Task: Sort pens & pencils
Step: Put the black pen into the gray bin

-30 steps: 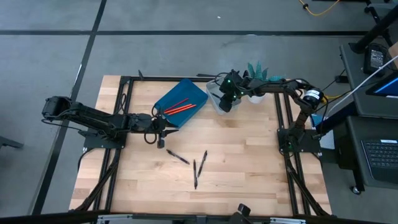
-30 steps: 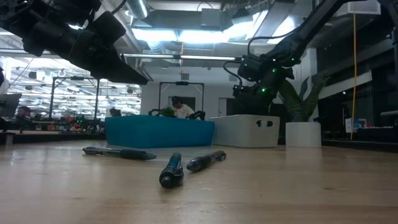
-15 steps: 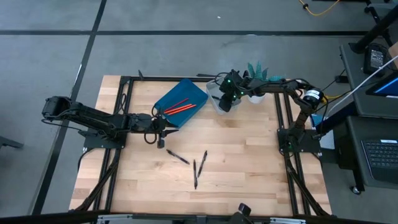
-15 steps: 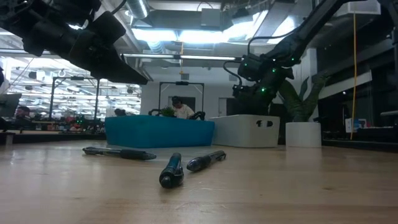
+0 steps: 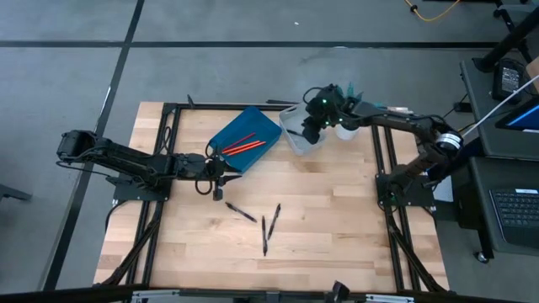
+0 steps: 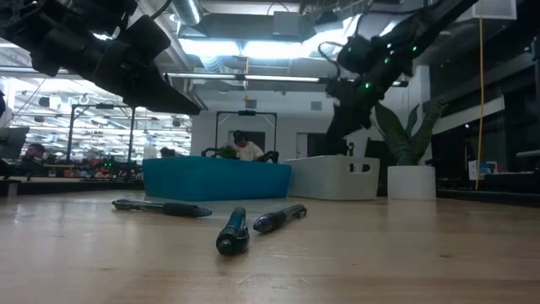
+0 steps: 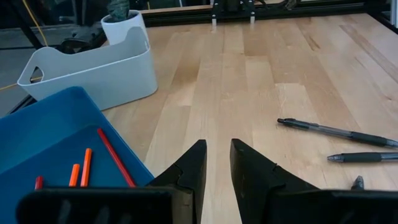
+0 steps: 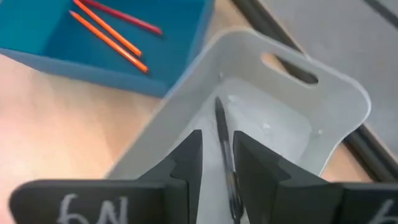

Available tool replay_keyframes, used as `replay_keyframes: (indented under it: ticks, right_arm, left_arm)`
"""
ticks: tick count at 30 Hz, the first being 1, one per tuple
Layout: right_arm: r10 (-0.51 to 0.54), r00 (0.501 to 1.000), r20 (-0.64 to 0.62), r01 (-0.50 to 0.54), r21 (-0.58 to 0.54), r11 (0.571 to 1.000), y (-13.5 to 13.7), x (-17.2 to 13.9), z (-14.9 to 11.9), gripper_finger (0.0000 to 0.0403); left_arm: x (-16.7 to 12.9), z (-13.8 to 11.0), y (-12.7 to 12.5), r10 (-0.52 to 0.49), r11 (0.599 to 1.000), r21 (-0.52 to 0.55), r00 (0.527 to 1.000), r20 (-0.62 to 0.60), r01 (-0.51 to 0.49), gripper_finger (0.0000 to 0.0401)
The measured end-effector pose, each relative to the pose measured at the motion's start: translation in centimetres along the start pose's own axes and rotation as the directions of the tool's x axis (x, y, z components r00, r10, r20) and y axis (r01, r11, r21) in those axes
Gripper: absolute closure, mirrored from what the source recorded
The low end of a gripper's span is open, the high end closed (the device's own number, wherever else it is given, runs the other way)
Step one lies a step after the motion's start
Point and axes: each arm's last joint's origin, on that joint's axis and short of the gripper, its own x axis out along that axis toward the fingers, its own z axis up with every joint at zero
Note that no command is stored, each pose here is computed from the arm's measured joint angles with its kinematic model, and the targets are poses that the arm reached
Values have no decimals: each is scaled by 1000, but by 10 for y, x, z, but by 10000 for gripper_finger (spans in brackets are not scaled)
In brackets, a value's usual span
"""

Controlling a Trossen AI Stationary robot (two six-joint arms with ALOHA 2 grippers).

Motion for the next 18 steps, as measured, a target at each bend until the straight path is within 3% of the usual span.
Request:
replay_keyframes:
  ticks: [10, 18]
  right_arm:
    - [56, 992, 109, -51, -53, 997, 30, -36, 11, 311]
    - [41, 975, 218, -21, -96, 995, 46, -55, -2, 311]
  left_arm:
    - [0, 0, 0, 0, 1000, -29, 1000, 0, 0, 335]
    - [0, 0, 0, 0, 1000, -31, 1000, 0, 0, 335]
